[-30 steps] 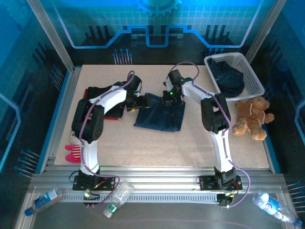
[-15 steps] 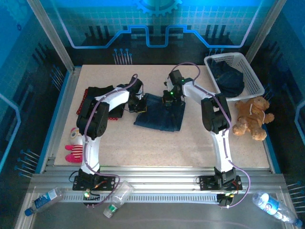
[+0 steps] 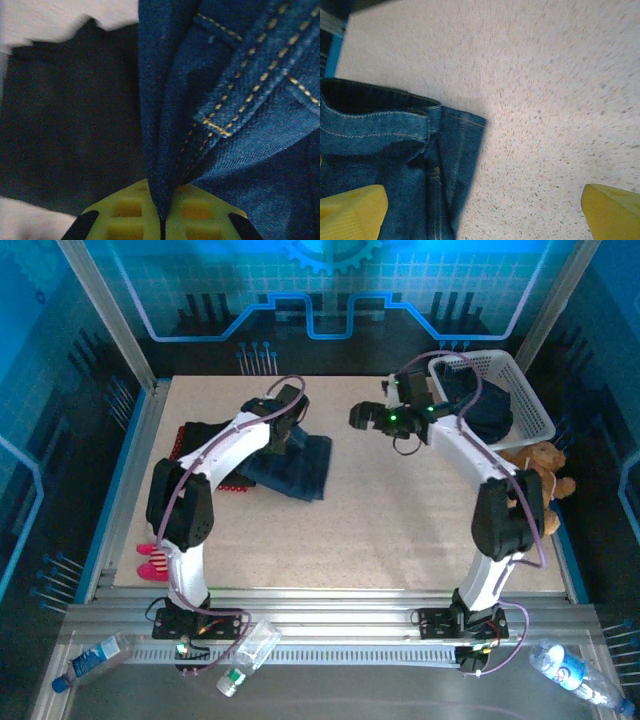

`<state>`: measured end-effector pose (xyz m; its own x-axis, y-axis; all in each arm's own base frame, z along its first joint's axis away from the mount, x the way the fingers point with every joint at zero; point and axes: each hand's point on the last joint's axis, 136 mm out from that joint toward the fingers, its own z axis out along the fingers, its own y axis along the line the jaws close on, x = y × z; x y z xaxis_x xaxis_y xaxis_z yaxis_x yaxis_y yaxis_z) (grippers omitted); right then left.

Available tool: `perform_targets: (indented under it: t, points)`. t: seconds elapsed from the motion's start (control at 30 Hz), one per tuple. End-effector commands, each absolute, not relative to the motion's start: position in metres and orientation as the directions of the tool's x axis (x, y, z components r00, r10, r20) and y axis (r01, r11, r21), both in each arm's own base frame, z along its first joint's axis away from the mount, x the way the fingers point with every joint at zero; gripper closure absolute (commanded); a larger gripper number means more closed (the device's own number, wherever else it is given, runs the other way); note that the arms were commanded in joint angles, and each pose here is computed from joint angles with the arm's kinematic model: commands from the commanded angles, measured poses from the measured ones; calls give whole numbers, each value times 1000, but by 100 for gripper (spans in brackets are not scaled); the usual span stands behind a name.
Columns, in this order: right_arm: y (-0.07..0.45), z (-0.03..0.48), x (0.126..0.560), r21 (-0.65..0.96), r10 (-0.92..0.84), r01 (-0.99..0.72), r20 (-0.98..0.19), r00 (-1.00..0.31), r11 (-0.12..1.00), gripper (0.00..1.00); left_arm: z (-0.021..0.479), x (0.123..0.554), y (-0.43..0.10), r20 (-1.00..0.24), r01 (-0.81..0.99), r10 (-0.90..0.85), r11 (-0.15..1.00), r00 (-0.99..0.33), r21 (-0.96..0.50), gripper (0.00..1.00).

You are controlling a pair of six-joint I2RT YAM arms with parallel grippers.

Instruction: Fold and stack the skirts

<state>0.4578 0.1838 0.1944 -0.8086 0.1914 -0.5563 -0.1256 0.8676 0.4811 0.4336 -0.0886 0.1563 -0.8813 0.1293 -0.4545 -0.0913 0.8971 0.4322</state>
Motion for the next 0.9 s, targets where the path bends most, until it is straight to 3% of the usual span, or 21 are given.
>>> perform_targets:
  t: [0.0, 0.13, 0.43, 0.7, 0.87]
  points:
    - [165, 197, 459, 520, 286, -51, -547, -787, 853, 0, 209, 428, -51, -429, -111, 244, 750, -870, 652, 100]
    - [155, 198, 455, 528, 312, -26, -540, -782, 849, 0, 229, 438, -42, -409, -93, 316, 684, -856, 724, 100]
    - [148, 188, 453, 550, 354, 24, -503, -789, 835, 0, 259, 449, -45, -451, -70, 348, 724, -822, 687, 100]
    - [143, 186, 453, 555, 370, 45, -489, -790, 830, 0, 284, 436, -65, -534, 28, 249, 921, -808, 388, 100]
    - [139, 184, 454, 559, 387, 67, -478, -789, 826, 0, 302, 426, -75, -578, 76, 189, 974, -794, 215, 100]
